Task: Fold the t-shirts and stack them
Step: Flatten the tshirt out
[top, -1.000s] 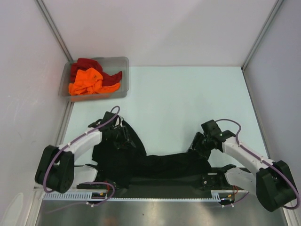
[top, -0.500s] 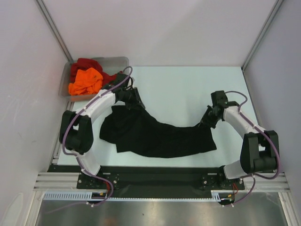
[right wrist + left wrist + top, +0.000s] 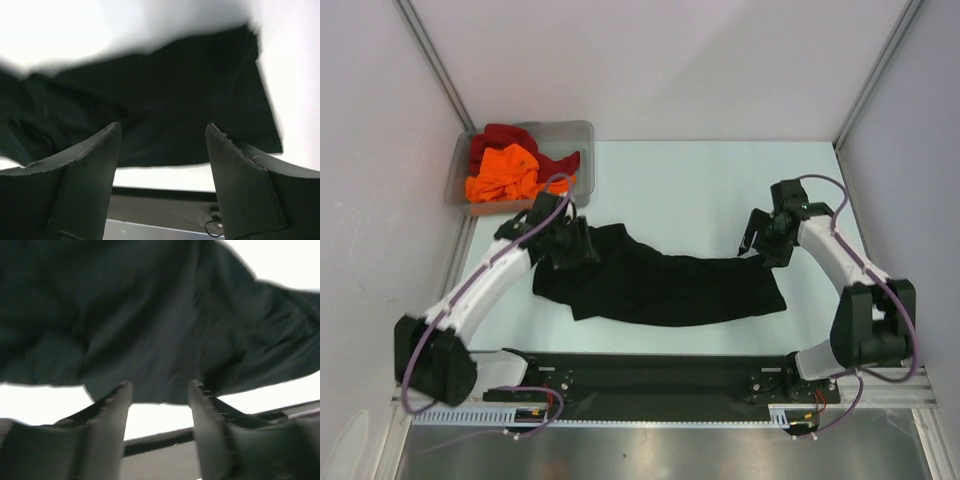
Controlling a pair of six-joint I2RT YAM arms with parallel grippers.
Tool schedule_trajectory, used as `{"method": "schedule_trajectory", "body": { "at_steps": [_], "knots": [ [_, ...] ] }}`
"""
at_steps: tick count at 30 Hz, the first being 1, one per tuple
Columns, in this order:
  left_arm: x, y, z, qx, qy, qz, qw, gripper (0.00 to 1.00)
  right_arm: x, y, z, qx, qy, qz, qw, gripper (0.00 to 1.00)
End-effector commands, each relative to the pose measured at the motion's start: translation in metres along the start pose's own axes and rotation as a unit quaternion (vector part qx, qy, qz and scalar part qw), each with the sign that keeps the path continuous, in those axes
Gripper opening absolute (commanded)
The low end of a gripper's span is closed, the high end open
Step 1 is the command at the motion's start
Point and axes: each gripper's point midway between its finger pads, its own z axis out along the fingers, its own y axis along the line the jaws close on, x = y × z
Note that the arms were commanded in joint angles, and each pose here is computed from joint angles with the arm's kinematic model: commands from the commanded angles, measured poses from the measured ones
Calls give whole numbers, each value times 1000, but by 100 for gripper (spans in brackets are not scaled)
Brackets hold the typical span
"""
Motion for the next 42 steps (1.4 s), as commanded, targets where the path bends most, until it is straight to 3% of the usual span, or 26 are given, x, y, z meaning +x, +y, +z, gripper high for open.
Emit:
{"method": "schedule_trajectory", "body": {
  "at_steps": [1,6,14,16,18,23,31,34,35,39,41,42],
  "knots": [
    [57,37,-2,-21,20,-18,999,52,24,5,-24,-38,-7,-22,999,73],
    [79,45,-14,13,-15,-60,998,38,53,5,-39,-76,2,-24,997,72],
    [106,79,17,-18,14,-207,978,40,65,4,-56,-91,-1,-38,995,71],
    [108,84,23,-33,19,-228,973,45,67,5,-57,-94,3,-37,995,71],
    [107,84,31,-33,26,-230,972,50,69,6,-58,-97,6,-37,995,71],
    [116,92,42,-58,54,-230,970,51,70,5,-60,-98,5,-38,994,71],
    [130,104,51,-92,73,-252,961,44,70,6,-57,-101,8,-32,994,71],
    [130,107,54,-103,81,-247,960,35,72,7,-52,-102,15,-25,994,71],
    [131,108,53,-107,86,-245,960,26,72,9,-51,-105,17,-20,994,71],
    [114,107,38,-113,55,-230,965,14,76,7,-37,-103,39,17,994,71],
    [108,107,31,-116,39,-228,966,0,75,7,-31,-104,46,40,993,71],
    [105,106,26,-115,34,-227,966,0,73,6,-28,-104,48,61,992,71]
  ]
}}
